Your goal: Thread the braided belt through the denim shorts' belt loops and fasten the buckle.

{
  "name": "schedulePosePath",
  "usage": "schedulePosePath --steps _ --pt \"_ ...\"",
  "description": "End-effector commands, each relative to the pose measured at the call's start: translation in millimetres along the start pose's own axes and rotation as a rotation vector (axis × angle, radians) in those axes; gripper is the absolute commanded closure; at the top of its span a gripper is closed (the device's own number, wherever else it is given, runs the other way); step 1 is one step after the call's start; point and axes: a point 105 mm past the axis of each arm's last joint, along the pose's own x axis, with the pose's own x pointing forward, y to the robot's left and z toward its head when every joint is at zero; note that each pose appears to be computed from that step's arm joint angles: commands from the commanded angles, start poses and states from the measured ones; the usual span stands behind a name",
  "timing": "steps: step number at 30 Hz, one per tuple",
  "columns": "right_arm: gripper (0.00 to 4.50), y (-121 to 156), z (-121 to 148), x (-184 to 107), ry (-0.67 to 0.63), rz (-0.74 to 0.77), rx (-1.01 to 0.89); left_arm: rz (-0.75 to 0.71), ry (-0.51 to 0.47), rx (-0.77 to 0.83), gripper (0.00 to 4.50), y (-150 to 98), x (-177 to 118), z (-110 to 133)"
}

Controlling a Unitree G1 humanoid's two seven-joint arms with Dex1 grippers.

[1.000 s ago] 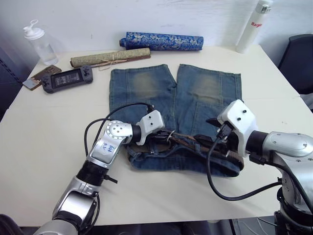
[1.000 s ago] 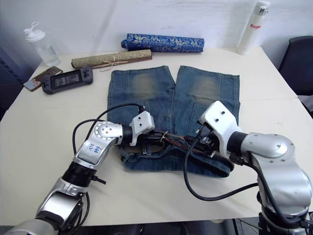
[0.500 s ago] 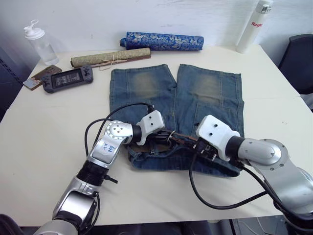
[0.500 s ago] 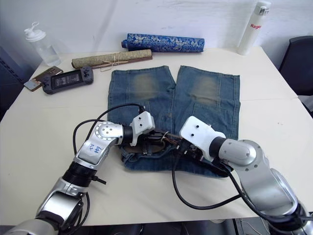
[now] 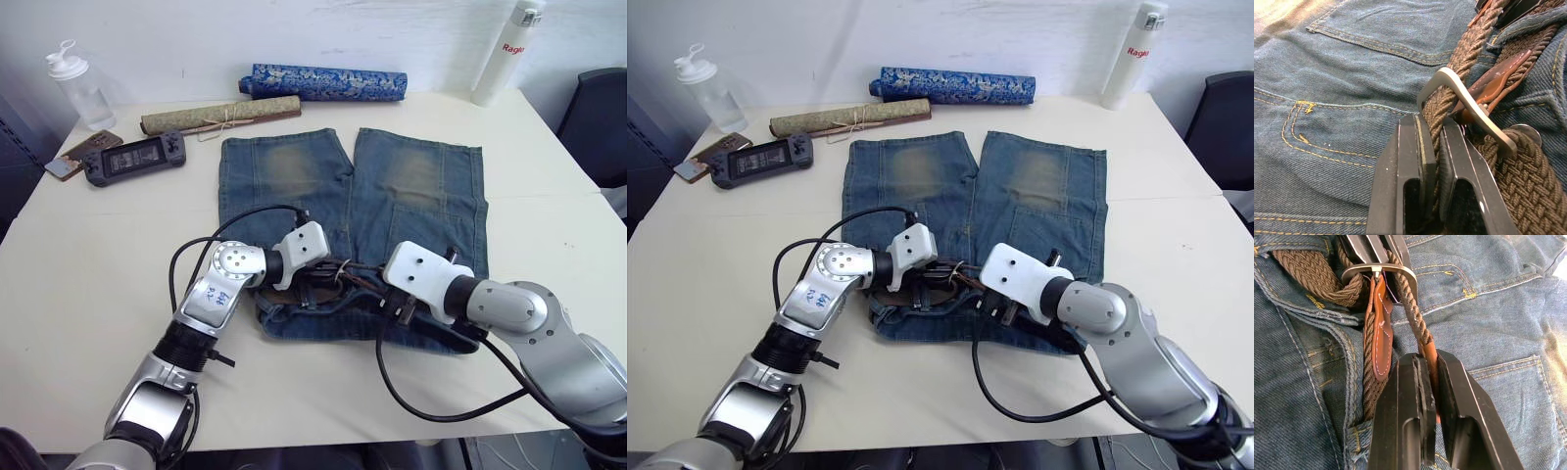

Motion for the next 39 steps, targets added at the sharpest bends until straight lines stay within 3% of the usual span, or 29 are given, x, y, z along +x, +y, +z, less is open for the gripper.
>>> schedulePosePath --steps 1,4,11,18,23,24,26,33,35,39 --pt "4.50 1 5 1 -0.015 -0.003 -0.025 -0.002 -0.101 0.038 3.32 3 -1 27" --pt "4.50 2 4 2 -0.008 0.000 -0.029 0.009 -0.102 0.008 2.03 8 -8 30" --pt "4.50 2 1 -7 -0.014 -0.021 -0.035 0.121 -0.176 -0.153 2.03 32 -67 32" --pt "4.50 0 0 -14 -0.045 -0.051 -0.039 0.051 -0.203 -0.322 2.03 7 -93 20" --pt "4.50 -1 -1 -15 -0.059 -0.058 -0.039 0.002 -0.208 -0.345 3.50 -10 -89 16" --pt "4.50 -1 -1 -16 -0.062 -0.060 -0.039 -0.017 -0.187 -0.341 3.99 -15 -87 12" --pt "4.50 0 -1 -16 -0.066 -0.062 -0.036 -0.051 -0.117 -0.325 4.40 -26 -82 -2" --pt "4.50 3 -6 -29 -0.081 -0.074 -0.050 -0.025 0.173 -0.239 4.40 -34 -80 -68" --pt "4.50 7 -13 -37 -0.066 -0.068 -0.072 -0.042 0.213 -0.201 4.40 -37 -82 -77" --pt "4.50 9 -79 -69 0.141 -0.087 -0.140 -0.055 0.256 -0.154 4.40 -41 -88 -89"
